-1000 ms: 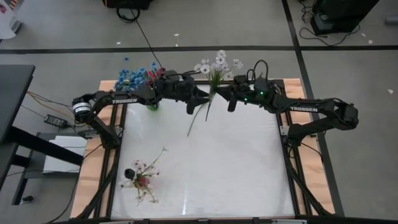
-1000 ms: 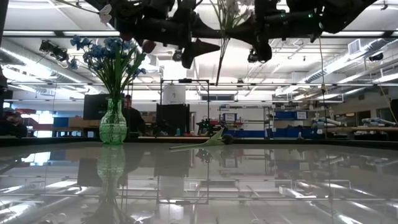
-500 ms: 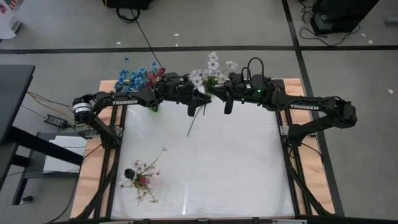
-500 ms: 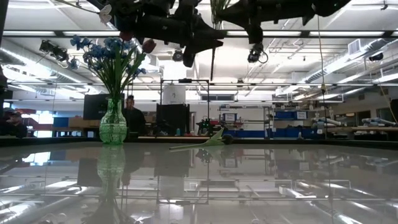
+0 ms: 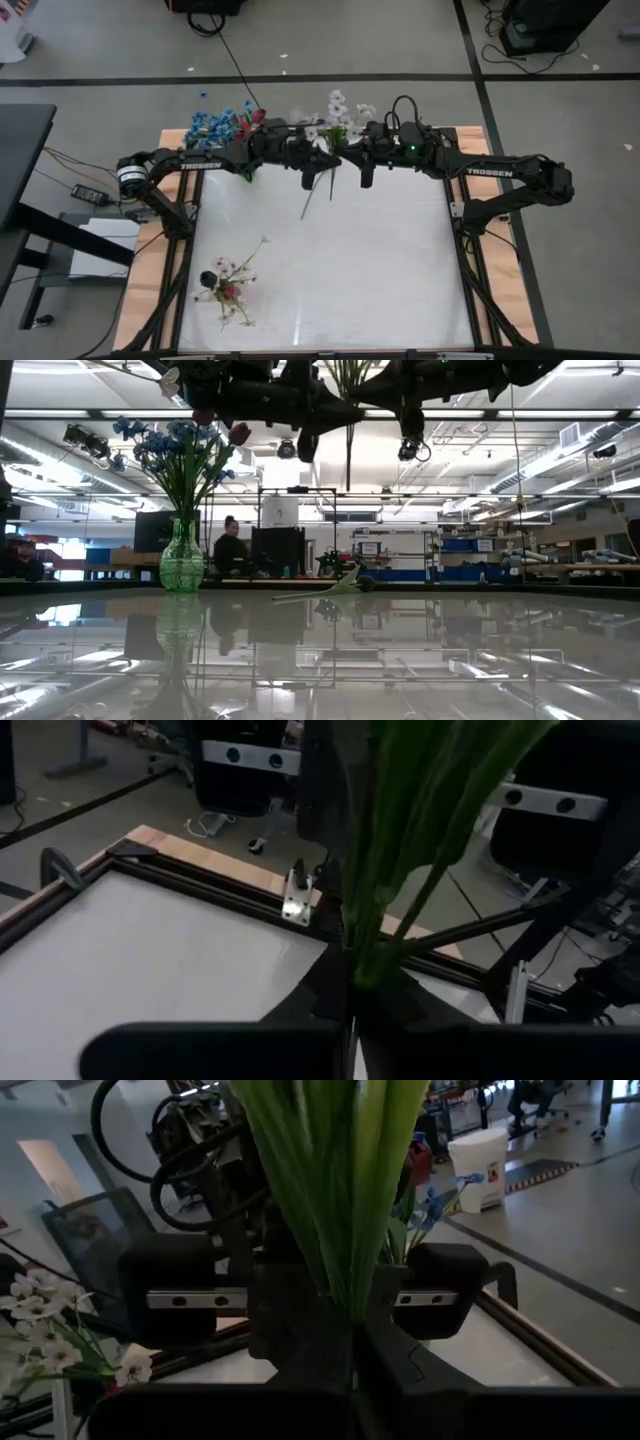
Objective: Sort flowers into vase by color
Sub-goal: Put the white flower into the red vase
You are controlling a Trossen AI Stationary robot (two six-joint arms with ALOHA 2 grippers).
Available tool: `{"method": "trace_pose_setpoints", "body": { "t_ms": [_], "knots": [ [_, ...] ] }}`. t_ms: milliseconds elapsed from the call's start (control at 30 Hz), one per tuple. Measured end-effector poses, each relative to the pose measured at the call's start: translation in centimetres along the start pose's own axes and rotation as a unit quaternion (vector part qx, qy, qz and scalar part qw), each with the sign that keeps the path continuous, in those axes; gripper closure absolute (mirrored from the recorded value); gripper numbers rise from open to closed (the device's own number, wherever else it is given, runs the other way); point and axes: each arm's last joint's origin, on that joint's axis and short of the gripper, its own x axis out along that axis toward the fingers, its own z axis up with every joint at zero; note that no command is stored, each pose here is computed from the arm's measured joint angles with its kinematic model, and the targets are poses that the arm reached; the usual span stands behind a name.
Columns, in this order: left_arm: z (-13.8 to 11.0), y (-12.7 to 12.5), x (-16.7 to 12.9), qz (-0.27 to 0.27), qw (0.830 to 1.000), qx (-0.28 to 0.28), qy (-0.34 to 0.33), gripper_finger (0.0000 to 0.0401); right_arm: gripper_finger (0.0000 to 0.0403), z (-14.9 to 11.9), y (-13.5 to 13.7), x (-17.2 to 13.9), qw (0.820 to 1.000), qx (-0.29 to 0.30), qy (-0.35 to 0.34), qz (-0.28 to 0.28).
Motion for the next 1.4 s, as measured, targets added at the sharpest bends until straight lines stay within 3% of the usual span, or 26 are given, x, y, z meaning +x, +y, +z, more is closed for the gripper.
{"method": "trace_pose_setpoints", "body": {
  "t_ms": [133,267,400,533,700,867,1067,1167,1400],
  "knots": [
    [0.3,-0.2,-0.4,0.004,1.0,-0.016,-0.001,0.0395,0.0341,0.1,0.1,-0.3,1.0,0.018,0.0,0.0],
    [1.6,-1.4,-2.0,0.028,0.999,0.019,-0.014,0.0397,0.028,1.3,0.4,-2.1,0.999,0.035,-0.004,0.006],
    [2.7,-2.5,-4.0,0.049,0.997,0.056,-0.013,0.0398,0.0246,2.3,0.8,-4.7,0.999,0.041,-0.011,-0.03],
    [3.6,-4.3,-5.7,0.054,0.995,0.087,-0.021,0.0399,0.0243,2.9,1.4,-7.7,0.997,0.018,-0.004,-0.078],
    [3.6,-7.7,-8.1,0.123,0.985,0.118,-0.004,0.0399,0.0243,3.3,1.9,-11.0,0.993,0.007,-0.005,-0.119],
    [3.2,-11.2,-10.6,0.142,0.978,0.15,0.008,0.0399,0.0243,3.5,2.4,-13.4,0.992,0.017,-0.007,-0.124],
    [3.0,-13.2,-11.6,0.176,0.971,0.159,-0.006,0.04,0.0243,3.0,2.6,-15.0,0.991,0.015,0.014,-0.129],
    [2.6,-13.8,-11.4,0.177,0.971,0.162,-0.003,0.04,0.0243,2.8,2.7,-15.2,0.993,0.006,0.028,-0.116],
    [2.1,-14.9,-11.2,0.186,0.969,0.164,-0.007,0.04,0.0244,2.7,3.9,-15.0,0.999,0.002,0.047,-0.006]
  ]
}}
